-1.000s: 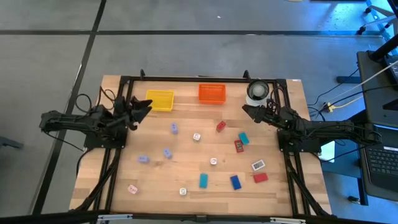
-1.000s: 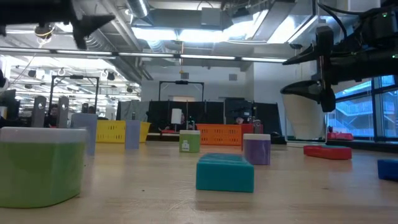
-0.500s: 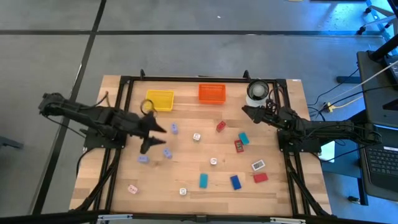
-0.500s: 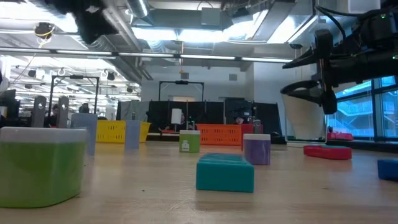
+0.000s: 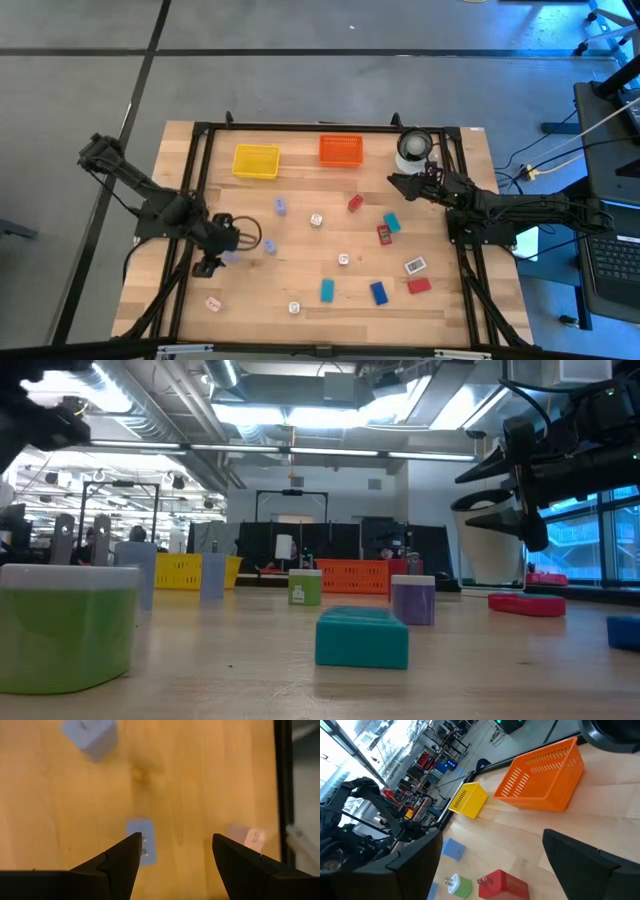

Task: Pick & Place Office items
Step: Put the bottom left light blue changer adapter into the yellow bin

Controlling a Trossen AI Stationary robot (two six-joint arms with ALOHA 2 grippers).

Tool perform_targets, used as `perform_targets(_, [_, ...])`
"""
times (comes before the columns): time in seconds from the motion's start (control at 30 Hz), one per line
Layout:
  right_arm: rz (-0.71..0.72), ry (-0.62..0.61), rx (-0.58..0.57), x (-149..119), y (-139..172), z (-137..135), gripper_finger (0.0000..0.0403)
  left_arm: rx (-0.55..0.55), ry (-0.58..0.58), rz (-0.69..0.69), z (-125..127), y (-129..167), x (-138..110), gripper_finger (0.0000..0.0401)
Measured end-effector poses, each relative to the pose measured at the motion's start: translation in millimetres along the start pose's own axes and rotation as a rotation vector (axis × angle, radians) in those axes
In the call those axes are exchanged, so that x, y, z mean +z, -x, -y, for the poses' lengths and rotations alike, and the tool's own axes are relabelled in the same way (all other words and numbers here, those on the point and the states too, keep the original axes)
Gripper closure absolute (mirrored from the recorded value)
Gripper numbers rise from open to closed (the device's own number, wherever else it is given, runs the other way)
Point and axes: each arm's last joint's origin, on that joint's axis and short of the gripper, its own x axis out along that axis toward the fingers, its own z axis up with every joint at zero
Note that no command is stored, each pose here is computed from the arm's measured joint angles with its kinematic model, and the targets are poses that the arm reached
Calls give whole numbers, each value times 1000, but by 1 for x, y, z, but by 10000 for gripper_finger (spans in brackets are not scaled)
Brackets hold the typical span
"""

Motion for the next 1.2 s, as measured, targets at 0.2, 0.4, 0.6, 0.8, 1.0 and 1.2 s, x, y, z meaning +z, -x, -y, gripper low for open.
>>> perform_targets(0.2, [-1, 5, -2, 0, 0, 0, 56, 101, -44, -35, 3, -12, 0, 161])
perform_targets(0.4, [-7, 8, -12, -1, 0, 1, 56, 129, -92, -102, 5, -24, 3, 161])
perform_targets(0.6, [-10, 10, -18, -1, 0, 2, 56, 164, -133, -157, 5, -36, 5, 161])
perform_targets(0.8, [-13, 13, -21, -1, 0, 2, 56, 189, -135, -209, 6, -48, 6, 161])
perform_targets(1.0, [-14, 33, -22, -1, 0, 2, 56, 223, -136, -261, 5, -60, 7, 161])
perform_targets(1.2, [-14, 36, -22, -1, 0, 2, 56, 276, -135, -303, 4, -73, 8, 165])
